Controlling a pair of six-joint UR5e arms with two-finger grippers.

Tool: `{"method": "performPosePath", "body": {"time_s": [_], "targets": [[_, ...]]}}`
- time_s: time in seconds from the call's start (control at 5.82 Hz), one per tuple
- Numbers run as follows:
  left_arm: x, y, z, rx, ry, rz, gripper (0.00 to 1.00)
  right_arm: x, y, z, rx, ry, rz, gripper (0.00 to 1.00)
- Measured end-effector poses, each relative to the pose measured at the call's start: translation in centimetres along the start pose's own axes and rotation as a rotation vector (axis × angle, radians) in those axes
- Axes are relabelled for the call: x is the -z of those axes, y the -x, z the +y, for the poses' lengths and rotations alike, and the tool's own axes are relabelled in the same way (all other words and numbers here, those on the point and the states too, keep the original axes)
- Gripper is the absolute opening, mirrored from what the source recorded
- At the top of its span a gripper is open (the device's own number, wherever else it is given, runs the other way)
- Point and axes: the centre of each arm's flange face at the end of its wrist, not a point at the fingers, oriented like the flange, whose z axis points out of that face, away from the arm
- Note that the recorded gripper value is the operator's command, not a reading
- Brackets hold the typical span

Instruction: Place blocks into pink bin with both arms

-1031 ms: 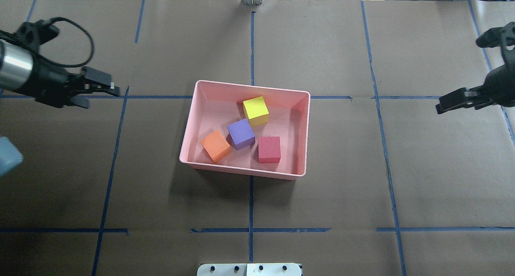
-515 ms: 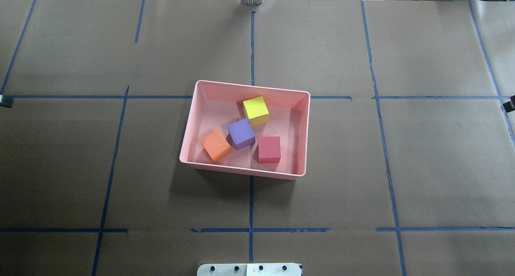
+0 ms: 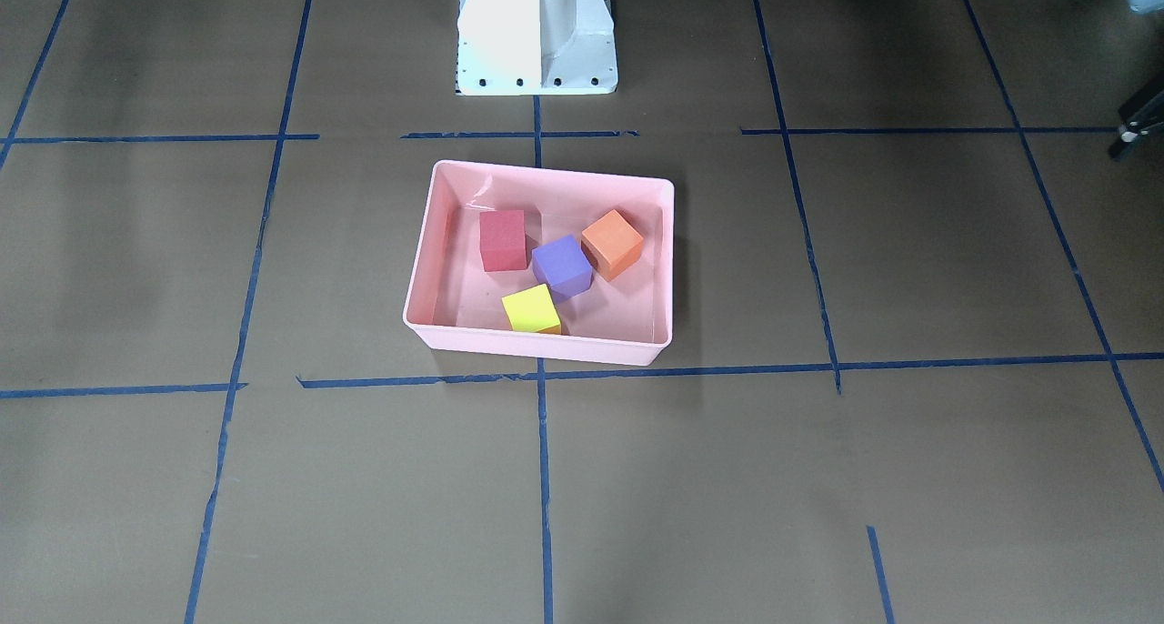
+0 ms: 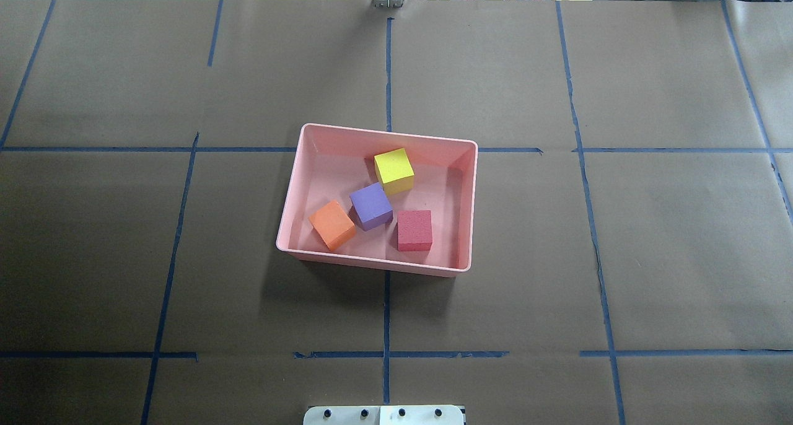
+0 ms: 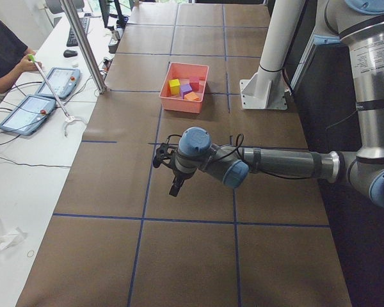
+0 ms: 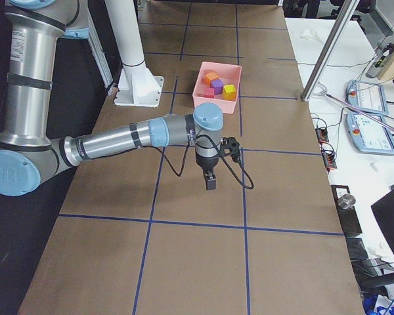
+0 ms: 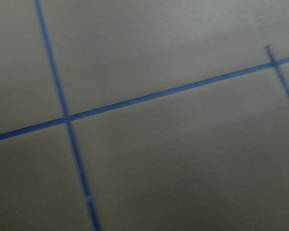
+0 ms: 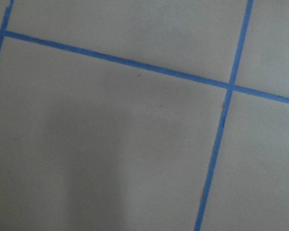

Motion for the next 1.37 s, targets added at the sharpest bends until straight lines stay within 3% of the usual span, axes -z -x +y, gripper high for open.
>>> {"method": "performPosePath", "body": {"time_s": [0.34,0.69,1.03,1.37], "targets": [[0.3,5.5,3.1,0.022,0.106,-0.022,1.0,-2.2,-2.2,1.9,-0.022,0.056,-0.033,1.0],[0.6,7.0,3.8,0.129,0.206,-0.009,1.0,-2.6,-2.5,2.9,-0.022,0.052,-0.066,1.0],[0.4,7.4,4.7,0.181,0.246,-0.001,1.0,-2.9,-2.6,3.8,-0.028,0.056,-0.071,1.0],[2.9,4.3,3.5,0.219,0.282,0.007,1.0,-2.9,-2.6,3.9,-0.03,0.056,-0.075,1.0]]}}
